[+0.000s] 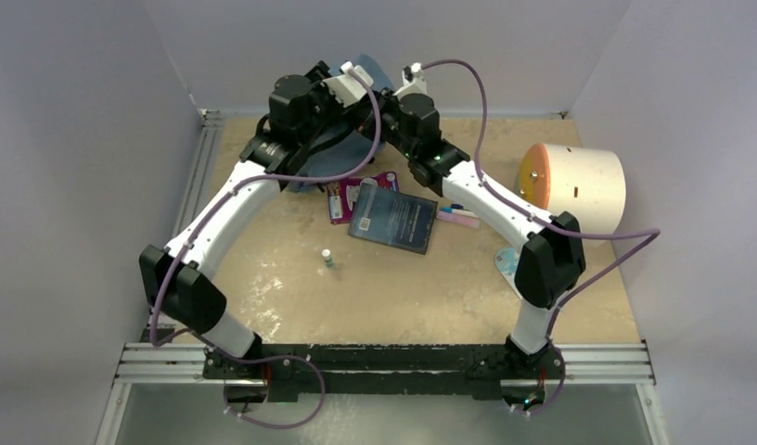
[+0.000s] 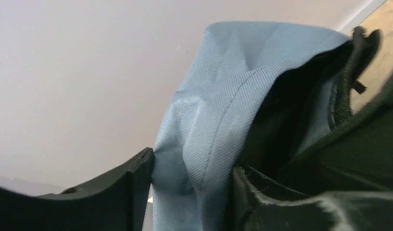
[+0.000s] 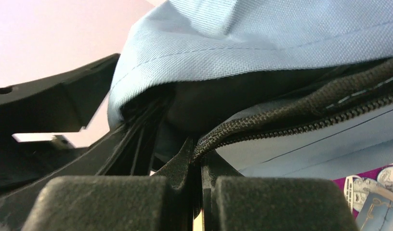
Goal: Pack the student bag
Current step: Unzip the student bag at the center of the board.
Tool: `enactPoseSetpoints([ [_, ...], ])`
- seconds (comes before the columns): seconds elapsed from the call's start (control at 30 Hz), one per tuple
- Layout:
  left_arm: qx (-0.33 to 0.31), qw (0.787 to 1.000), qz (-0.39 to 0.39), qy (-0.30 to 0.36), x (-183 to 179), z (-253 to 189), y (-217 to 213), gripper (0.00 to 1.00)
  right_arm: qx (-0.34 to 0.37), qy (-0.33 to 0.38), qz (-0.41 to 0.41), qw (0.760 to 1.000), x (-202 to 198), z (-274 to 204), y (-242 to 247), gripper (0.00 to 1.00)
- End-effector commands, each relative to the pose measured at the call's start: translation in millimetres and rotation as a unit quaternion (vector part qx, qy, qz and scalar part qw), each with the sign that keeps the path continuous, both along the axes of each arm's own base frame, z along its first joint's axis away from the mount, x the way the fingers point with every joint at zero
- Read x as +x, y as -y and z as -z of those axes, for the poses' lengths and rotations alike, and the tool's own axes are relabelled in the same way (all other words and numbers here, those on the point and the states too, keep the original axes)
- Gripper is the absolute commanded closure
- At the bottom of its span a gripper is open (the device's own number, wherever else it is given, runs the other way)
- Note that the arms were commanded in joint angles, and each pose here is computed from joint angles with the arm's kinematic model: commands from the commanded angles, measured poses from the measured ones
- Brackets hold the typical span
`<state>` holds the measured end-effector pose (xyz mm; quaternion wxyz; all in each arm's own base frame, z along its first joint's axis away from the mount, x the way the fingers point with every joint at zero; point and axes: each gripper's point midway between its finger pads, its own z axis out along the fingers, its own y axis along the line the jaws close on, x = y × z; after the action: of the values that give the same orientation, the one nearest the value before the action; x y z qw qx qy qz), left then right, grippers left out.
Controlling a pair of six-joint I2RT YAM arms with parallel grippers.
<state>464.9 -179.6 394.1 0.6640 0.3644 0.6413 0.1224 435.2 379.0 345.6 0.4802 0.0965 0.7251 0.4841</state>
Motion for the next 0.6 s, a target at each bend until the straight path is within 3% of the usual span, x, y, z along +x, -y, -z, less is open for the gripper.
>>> enactPoseSetpoints([
  [0.0,0.013,0.997,-0.051,0.061,24,-30,-11,0.58,0.015,0.064,0.006,0.998,10,-52,0,1.0],
  [0.2,0.001,0.99,-0.085,0.116,42,-63,-15,1.0,0.01,0.101,0.026,0.994,43,-73,8,1.0],
  [0.37,-0.017,0.979,-0.12,0.164,49,-109,-25,1.0,0.022,0.162,0.036,0.986,73,-113,22,1.0],
  [0.57,-0.081,0.966,-0.116,0.215,26,-184,-32,1.0,0.062,0.274,0.029,0.959,66,-197,44,1.0],
])
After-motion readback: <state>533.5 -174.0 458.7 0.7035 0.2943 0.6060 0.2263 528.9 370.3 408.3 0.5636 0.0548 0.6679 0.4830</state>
